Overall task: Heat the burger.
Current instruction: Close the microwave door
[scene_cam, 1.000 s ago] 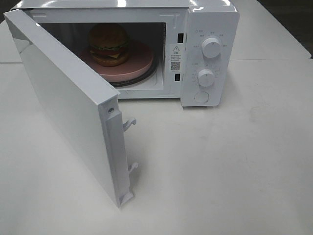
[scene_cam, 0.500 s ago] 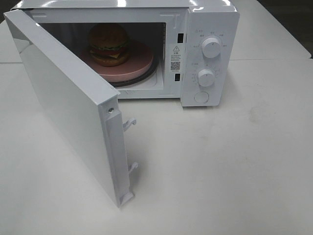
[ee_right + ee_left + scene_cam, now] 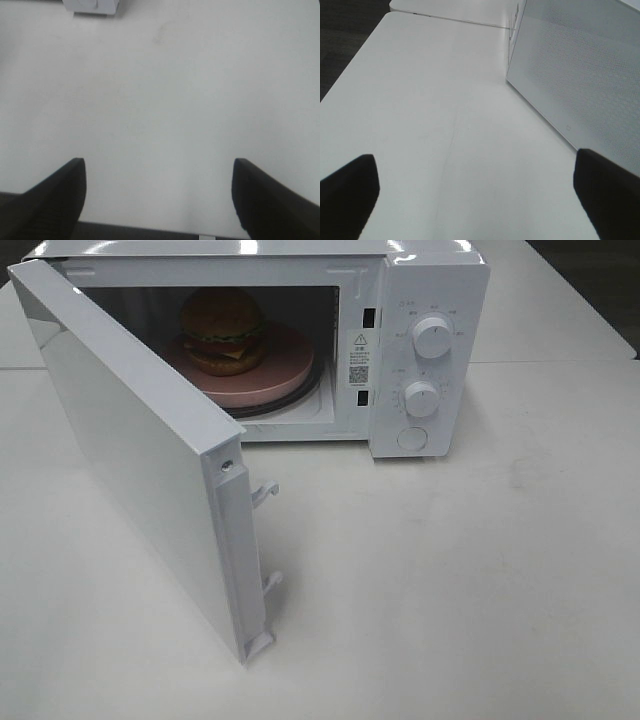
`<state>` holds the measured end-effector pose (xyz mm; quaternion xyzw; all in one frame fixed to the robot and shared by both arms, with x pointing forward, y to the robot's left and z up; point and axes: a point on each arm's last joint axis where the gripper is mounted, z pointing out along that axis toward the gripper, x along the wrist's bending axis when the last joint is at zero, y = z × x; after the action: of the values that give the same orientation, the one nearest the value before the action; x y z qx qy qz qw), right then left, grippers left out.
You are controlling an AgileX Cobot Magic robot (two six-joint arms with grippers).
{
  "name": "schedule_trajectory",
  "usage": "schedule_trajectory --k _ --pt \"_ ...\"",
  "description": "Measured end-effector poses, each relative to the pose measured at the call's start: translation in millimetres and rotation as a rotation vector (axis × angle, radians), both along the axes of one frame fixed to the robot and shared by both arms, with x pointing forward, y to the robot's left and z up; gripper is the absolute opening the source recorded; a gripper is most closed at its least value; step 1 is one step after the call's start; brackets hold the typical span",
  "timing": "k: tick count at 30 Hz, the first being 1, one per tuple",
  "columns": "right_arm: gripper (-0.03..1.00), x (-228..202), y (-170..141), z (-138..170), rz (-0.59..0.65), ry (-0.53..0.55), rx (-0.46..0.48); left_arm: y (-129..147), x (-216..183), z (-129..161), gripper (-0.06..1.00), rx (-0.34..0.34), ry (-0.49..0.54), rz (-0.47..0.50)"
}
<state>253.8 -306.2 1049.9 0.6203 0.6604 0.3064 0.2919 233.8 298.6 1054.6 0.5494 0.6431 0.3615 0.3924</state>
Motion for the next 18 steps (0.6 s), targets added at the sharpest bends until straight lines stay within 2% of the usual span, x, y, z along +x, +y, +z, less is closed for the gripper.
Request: schedule_trajectory --k 2,5,18 --pt "0.77 -14 -3 1 0.000 -0.099 0.021 0 0 0 0.98 0.000 0.000 0.000" --pt "0.77 -23 -5 1 -0.015 -0.155 0.031 0 0 0 0.98 0.000 0.000 0.000" --pt "0.77 -25 -5 1 -0.045 -0.168 0.032 0 0 0 0.98 0.000 0.000 0.000"
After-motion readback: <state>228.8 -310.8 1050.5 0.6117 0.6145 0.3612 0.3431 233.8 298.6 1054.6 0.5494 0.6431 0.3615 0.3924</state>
